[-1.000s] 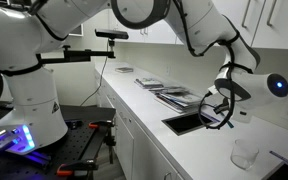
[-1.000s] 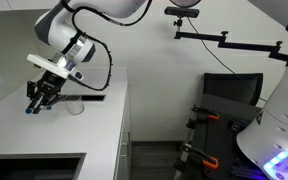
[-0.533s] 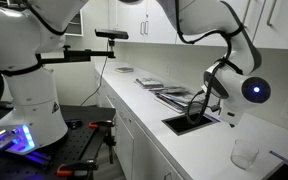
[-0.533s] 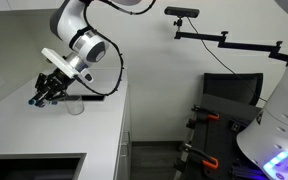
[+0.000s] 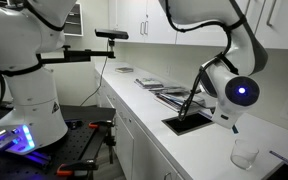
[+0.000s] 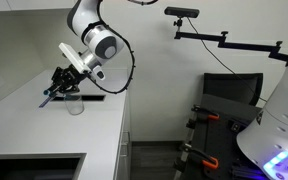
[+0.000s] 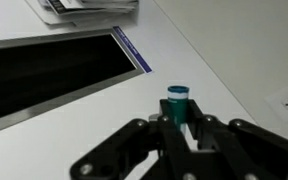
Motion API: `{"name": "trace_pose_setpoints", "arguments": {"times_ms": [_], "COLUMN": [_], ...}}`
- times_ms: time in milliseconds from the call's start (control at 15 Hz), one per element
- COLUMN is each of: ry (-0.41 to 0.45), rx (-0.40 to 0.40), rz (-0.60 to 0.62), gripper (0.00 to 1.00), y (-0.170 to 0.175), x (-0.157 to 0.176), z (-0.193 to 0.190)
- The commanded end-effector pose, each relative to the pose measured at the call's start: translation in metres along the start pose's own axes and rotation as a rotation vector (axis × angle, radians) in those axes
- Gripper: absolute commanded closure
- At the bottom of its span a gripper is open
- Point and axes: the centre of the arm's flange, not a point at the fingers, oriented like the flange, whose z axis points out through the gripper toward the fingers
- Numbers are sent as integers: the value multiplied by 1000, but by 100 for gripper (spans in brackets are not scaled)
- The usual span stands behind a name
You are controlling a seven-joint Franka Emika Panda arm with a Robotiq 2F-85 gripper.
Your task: Put the marker in the glass cup
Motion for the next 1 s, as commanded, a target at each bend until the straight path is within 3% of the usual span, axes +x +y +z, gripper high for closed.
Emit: {"name": "trace_pose_setpoints", "arguments": {"times_ms": [0, 267, 533, 933], "ry": [46, 64, 55, -54], "rx": [25, 69, 121, 140], "rz": [33, 61, 10, 17], "gripper": [95, 95, 95, 95], "y": [14, 20, 16, 14], "x": [-4, 18, 35, 49], "z": [-12, -12, -17, -4]}}
